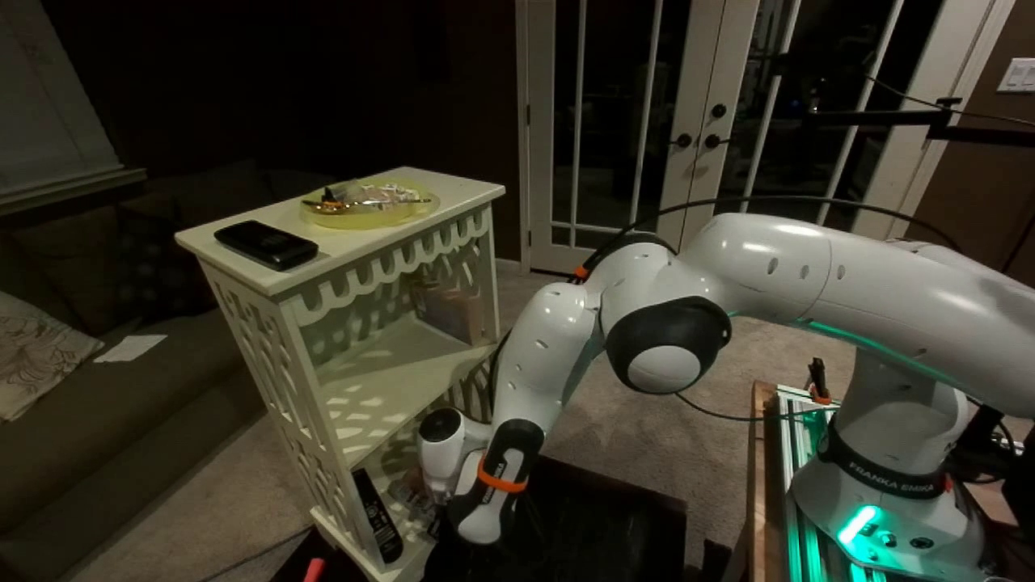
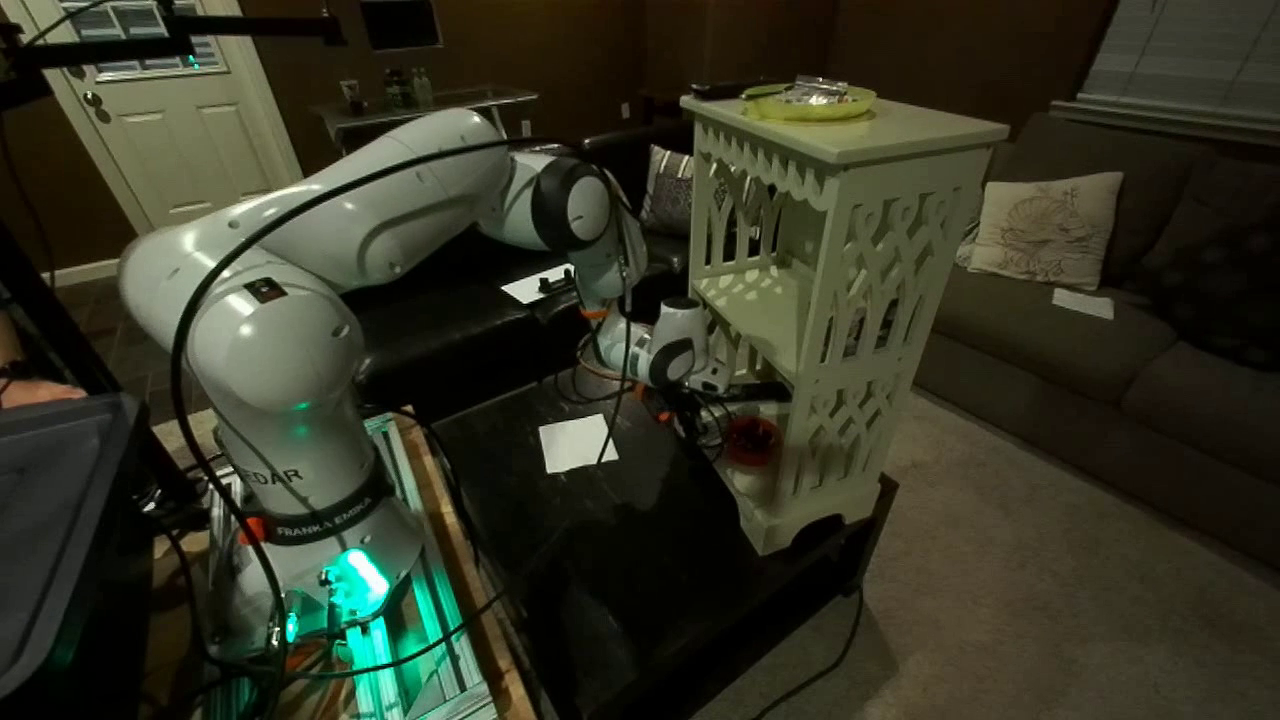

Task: Push the grey remote backwards slightly

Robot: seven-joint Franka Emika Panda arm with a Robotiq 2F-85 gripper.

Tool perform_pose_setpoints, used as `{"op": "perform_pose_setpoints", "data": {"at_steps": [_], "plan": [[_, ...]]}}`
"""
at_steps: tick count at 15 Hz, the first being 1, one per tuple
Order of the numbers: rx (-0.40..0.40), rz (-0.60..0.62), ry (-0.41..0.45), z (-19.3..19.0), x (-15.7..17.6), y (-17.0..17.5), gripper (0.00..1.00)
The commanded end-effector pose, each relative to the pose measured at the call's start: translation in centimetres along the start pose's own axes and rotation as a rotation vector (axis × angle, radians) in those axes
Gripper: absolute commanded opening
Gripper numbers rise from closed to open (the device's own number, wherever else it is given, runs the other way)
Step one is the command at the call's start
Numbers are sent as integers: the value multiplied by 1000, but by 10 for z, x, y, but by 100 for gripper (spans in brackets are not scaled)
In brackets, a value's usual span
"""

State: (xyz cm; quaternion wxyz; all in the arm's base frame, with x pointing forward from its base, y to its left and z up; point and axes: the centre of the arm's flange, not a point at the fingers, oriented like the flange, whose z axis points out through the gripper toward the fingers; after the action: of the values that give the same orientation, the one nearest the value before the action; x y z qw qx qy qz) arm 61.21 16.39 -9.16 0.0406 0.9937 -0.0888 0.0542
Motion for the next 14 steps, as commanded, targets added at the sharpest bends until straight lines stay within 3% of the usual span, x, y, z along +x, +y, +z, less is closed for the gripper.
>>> {"op": "perform_pose_setpoints", "data": {"at_steps": [1, 7, 14], "plan": [[-18, 16, 122, 1, 3, -12, 0], [-56, 9, 184, -2, -5, -22, 0], [-47, 9, 184, -18, -16, -20, 0]]}}
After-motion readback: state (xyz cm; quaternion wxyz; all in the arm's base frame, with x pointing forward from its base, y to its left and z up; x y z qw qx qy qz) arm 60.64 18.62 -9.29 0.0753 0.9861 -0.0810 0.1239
